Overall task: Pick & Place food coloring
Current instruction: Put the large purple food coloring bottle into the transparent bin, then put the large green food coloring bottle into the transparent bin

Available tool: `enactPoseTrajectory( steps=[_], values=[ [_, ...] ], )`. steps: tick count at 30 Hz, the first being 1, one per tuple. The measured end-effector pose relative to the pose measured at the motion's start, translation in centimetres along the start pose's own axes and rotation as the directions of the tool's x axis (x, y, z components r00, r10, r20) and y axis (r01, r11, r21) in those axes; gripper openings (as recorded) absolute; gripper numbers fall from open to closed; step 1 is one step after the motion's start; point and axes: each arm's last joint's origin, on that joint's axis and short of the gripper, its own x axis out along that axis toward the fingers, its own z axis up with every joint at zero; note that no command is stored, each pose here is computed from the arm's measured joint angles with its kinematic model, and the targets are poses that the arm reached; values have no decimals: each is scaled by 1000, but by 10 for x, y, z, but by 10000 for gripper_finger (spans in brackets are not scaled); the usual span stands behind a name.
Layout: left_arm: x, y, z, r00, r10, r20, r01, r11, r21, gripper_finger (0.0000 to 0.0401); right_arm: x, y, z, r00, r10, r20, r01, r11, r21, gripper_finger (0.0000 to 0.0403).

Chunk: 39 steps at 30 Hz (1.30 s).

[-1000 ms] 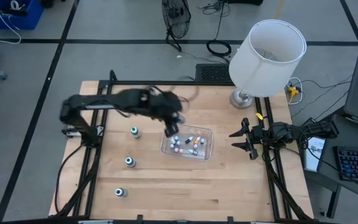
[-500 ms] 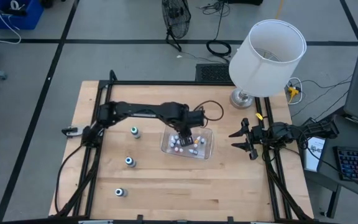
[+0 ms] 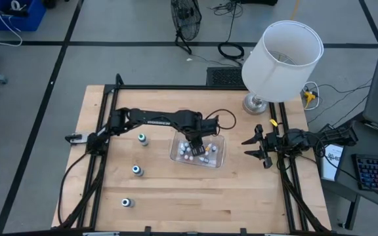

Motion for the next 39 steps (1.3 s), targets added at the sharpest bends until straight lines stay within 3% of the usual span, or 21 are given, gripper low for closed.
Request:
enactPoseTrajectory(
  steps=[12,19,24,30,35,39],
  values=[
    [28,2,-11,1000,-4,-20,3,999,-48,137,0,0,0,1000,0,0,0,1000,0,169],
    [20,0,-8,1000,-25,5,25,998,-58,258,0,0,0,1000,0,0,0,1000,0,169],
    [-11,1,-4,997,-34,75,39,997,-69,311,0,0,0,1000,0,1,0,1000,0,169],
    [-59,7,-14,991,10,134,2,996,-91,324,0,0,0,1000,0,0,0,1000,0,169],
    [-102,20,-48,980,200,12,-193,959,-207,304,0,0,0,1000,0,0,0,1000,0,169],
    [-128,22,-78,959,263,-108,-284,914,-290,285,0,0,0,1000,0,0,0,1000,0,169]
  ],
)
